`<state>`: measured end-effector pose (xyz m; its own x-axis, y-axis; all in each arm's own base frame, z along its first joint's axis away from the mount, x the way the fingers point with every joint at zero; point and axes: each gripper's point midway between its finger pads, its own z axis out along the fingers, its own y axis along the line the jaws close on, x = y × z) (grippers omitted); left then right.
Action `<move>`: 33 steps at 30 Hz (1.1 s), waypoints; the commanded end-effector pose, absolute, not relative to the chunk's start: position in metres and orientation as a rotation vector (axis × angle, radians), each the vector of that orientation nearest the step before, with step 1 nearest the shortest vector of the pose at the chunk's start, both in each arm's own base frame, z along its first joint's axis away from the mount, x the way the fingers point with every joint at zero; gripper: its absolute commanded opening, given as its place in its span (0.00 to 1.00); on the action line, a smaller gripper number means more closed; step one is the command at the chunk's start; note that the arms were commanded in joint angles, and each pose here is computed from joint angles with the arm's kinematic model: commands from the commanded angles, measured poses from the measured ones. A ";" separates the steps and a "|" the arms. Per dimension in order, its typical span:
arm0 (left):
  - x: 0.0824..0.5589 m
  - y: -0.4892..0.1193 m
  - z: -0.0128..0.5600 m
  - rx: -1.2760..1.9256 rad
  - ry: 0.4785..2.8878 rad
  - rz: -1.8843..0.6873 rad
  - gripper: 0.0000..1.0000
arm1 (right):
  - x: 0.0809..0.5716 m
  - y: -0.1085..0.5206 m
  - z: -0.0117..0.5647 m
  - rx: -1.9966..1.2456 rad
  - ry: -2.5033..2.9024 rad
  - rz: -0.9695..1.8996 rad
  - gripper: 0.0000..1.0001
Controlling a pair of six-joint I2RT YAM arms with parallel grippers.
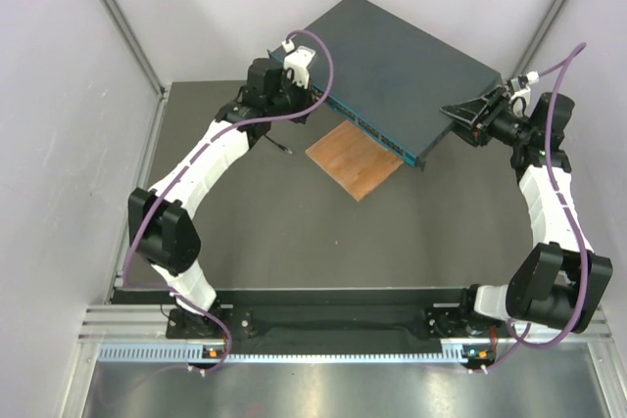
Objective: Insert the plug into the switch port
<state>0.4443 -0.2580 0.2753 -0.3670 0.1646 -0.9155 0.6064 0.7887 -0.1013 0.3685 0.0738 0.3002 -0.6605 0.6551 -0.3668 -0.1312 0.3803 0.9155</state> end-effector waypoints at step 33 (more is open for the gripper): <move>0.469 -0.308 0.374 0.220 1.662 -0.775 0.00 | 0.388 0.076 0.304 0.169 1.854 1.172 0.00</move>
